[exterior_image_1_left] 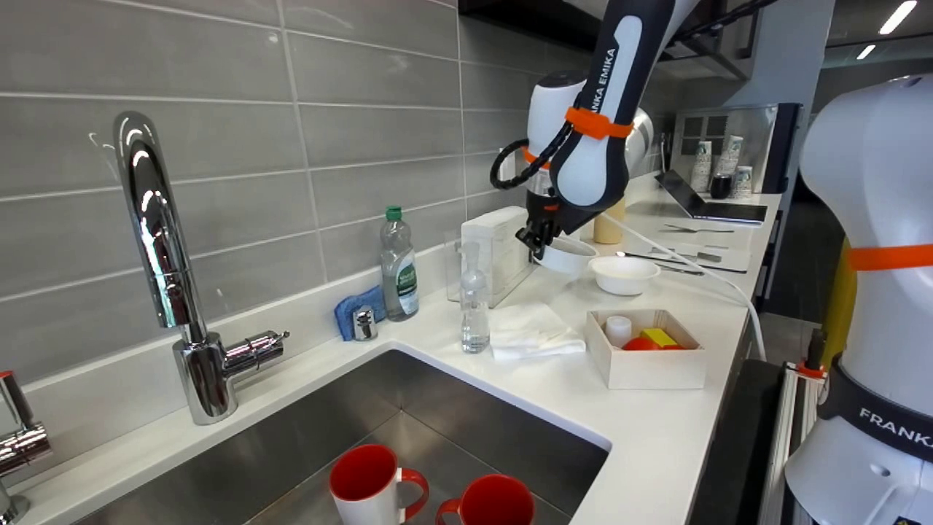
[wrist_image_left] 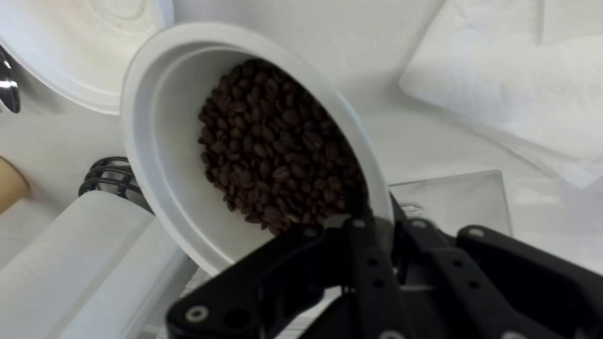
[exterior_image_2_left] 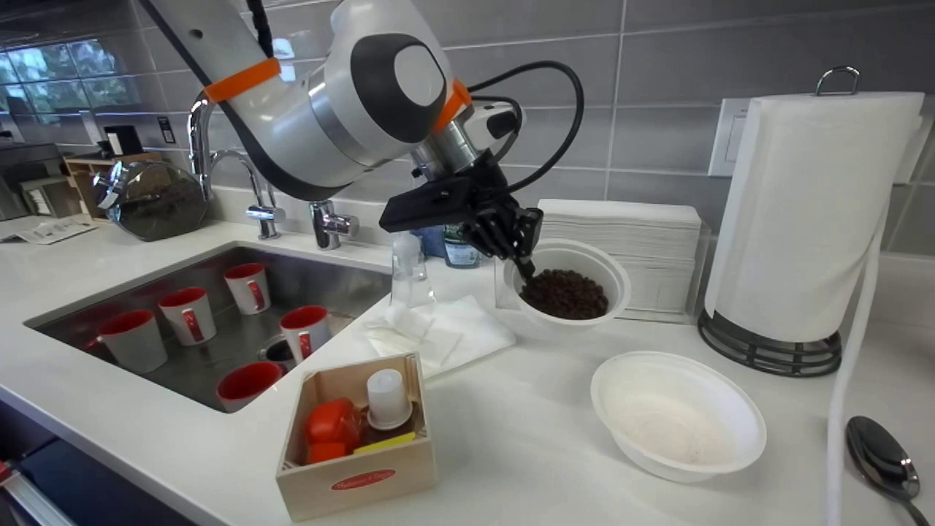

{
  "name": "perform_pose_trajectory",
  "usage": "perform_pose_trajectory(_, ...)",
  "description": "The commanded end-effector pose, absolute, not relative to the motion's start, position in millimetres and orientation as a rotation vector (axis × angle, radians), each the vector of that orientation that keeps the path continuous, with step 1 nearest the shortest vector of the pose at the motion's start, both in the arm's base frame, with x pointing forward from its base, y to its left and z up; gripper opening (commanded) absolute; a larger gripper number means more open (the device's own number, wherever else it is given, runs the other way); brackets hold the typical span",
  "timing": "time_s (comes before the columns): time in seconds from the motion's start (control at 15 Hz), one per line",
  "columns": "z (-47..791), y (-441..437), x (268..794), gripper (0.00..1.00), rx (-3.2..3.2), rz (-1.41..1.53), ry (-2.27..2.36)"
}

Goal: Move some objects from the bowl on the left into the bowl on the right

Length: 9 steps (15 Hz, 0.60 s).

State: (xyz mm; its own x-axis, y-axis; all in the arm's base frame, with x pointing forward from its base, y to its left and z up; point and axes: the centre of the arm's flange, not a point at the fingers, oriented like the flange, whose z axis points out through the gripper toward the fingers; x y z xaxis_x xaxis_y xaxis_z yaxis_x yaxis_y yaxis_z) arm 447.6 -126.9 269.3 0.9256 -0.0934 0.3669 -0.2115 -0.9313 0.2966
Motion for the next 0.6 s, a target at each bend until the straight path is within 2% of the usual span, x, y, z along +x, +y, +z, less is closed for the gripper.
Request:
perform_pose_trajectory(0.0,320.9,-139.9,427.2,0.0,2.75,0.495,-0.343)
perform_pose_trajectory(0.53,346.6,-212.9,397.2,0.0,2.781,0.564,-0.612)
